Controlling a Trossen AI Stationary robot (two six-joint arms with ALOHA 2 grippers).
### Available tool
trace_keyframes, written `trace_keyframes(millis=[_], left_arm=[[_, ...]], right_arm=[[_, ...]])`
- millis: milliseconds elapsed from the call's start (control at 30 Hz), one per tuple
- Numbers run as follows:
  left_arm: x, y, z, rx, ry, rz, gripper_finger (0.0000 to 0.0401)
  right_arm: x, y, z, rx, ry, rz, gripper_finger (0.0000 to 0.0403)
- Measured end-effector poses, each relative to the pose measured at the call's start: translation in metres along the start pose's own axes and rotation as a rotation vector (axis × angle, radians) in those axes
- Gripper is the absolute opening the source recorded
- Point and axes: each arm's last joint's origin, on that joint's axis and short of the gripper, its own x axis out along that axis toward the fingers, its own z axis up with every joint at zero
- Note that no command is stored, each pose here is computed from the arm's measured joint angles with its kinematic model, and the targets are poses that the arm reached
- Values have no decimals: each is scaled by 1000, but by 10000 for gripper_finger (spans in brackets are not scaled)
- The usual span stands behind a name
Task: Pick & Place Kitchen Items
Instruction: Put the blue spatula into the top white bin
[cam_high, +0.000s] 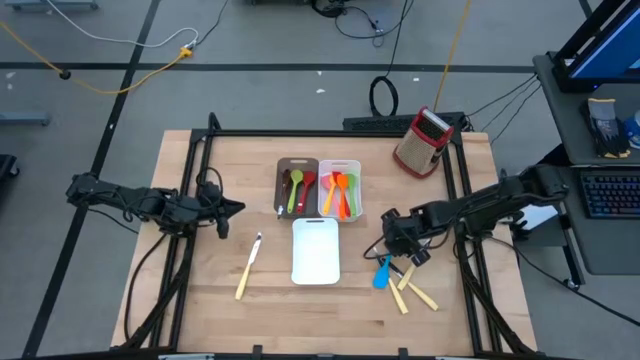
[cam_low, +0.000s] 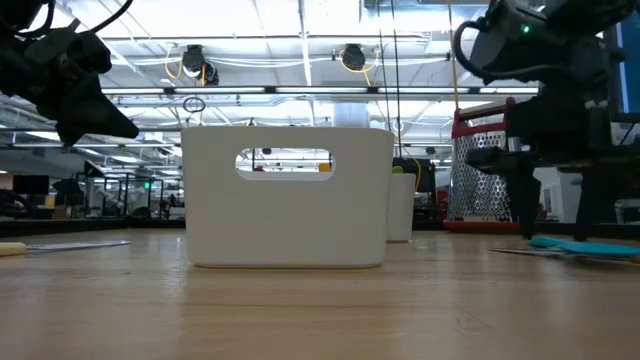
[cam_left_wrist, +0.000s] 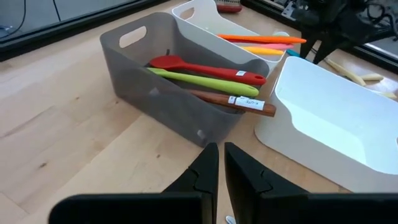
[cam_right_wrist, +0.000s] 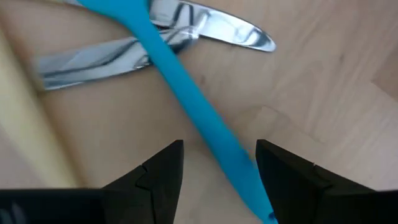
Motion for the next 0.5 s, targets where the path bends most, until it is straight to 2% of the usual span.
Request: trace_keyframes(millis=[267, 500], left_arm=[[0, 0, 0, -1, -1, 1, 28], [0, 0, 0, -4, -1, 1, 28]], right_arm=[[15, -1, -1, -42, 75, 18, 184], [18, 0, -3, -43, 99, 33, 139]])
